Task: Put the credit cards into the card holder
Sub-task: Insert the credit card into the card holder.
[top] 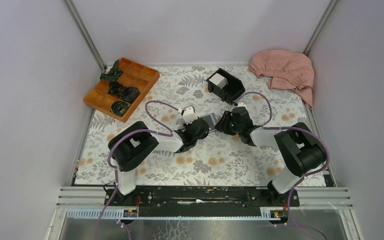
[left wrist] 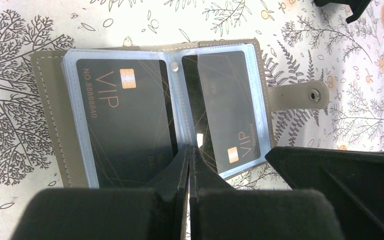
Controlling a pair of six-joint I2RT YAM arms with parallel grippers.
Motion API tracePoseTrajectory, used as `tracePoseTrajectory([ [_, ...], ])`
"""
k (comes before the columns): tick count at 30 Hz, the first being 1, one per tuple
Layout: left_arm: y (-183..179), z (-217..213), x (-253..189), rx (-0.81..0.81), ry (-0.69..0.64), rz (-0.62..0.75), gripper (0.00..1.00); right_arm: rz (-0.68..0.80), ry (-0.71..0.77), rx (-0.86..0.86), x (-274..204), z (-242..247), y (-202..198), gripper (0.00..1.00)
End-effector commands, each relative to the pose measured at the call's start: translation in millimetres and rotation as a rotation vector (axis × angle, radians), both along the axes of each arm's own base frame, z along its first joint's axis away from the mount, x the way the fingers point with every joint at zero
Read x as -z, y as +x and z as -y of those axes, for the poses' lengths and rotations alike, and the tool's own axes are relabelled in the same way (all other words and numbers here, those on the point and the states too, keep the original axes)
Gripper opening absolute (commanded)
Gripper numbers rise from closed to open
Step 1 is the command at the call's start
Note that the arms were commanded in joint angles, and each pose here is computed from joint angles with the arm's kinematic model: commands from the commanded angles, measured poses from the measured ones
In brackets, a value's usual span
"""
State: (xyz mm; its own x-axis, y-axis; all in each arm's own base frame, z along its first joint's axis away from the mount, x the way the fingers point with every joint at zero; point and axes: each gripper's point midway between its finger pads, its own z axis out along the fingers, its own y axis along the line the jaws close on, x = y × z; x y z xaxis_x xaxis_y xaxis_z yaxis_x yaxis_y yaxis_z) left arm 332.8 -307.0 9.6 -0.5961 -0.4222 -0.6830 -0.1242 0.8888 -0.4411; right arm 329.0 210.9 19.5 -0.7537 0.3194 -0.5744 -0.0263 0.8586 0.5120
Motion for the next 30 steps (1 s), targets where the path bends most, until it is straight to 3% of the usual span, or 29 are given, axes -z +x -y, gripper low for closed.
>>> tracePoseTrajectory([
  [1,-60,-72,84,0.015,0.279,-0.273,0.00,-0.055,0.031,-0.002,17,-2,-7,0.48],
  [15,-80,-98,110,-0.024,0.284,-0.355,0.00,-0.105,0.067,0.021,38,0,-21,0.48],
  [30,-99,-120,123,-0.056,0.274,-0.392,0.00,-0.119,-0.046,0.069,53,20,-17,0.49],
])
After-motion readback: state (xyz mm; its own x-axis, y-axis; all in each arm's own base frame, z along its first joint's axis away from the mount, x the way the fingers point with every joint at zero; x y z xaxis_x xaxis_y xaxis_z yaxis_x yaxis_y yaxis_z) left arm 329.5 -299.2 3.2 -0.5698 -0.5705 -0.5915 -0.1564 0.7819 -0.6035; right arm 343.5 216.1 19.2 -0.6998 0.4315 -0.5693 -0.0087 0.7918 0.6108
